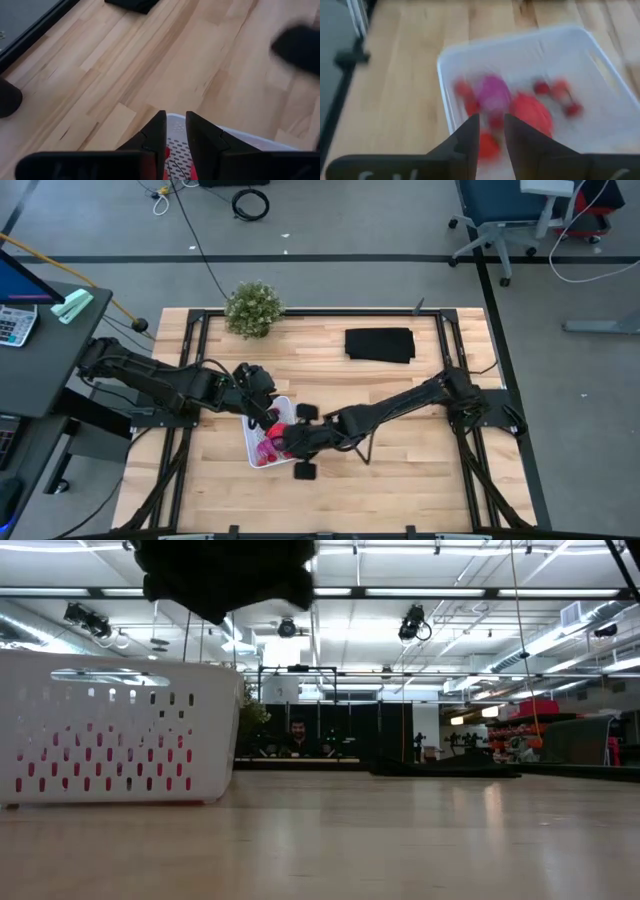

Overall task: Pick and placing Produce into tupperware
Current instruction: Return to Home Position

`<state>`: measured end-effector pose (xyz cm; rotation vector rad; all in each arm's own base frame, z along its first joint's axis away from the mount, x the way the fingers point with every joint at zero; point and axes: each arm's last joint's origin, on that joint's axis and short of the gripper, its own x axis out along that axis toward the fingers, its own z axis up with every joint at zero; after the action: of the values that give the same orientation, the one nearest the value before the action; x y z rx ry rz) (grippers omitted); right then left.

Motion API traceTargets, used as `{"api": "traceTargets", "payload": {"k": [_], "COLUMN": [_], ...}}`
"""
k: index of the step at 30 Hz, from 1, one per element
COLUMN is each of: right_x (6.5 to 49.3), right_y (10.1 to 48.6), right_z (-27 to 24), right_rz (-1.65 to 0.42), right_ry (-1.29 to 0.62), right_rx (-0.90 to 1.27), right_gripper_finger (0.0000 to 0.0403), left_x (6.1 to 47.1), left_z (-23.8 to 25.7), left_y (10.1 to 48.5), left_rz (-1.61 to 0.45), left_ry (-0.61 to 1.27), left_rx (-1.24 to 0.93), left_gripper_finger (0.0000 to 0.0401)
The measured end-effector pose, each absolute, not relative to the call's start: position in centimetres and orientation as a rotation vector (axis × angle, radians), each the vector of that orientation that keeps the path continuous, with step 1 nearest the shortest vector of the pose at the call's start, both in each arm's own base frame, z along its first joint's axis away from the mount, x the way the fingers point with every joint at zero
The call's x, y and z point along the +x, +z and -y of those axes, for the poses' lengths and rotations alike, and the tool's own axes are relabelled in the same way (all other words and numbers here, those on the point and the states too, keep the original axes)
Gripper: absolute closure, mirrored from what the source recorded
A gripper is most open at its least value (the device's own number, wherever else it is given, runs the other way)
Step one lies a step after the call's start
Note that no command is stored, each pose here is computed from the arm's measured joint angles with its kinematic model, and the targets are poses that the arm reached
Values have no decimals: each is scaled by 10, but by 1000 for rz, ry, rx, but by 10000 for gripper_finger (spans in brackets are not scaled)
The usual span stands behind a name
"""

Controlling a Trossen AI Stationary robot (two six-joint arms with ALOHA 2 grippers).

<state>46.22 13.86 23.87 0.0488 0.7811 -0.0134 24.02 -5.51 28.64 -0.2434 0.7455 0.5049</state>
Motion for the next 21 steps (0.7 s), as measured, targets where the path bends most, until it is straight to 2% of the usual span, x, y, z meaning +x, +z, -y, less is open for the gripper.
{"api": "traceTargets", "payload": {"k": [4,8,16,19,21], "right_x": [423,382,307,283,269], "right_y": [272,315,384,397,404], "right_z": [-126,-117,-117,-123,-132], "right_rz": [-962,-1018,-893,-840,-818], "right_ry": [-40,-113,-260,-336,-320], "right_rx": [-9,40,-65,-93,-99], "right_gripper_finger": [306,307,304,304,303], "left_x": [235,217,140,108,91], "left_z": [55,53,35,25,20], "left_y": [292,312,395,410,412], "left_rz": [-734,-755,-710,-625,-577], "left_ry": [494,424,426,443,438], "left_rx": [-292,-362,-305,-283,-283], "left_gripper_finger": [322,326,343,349,352]}}
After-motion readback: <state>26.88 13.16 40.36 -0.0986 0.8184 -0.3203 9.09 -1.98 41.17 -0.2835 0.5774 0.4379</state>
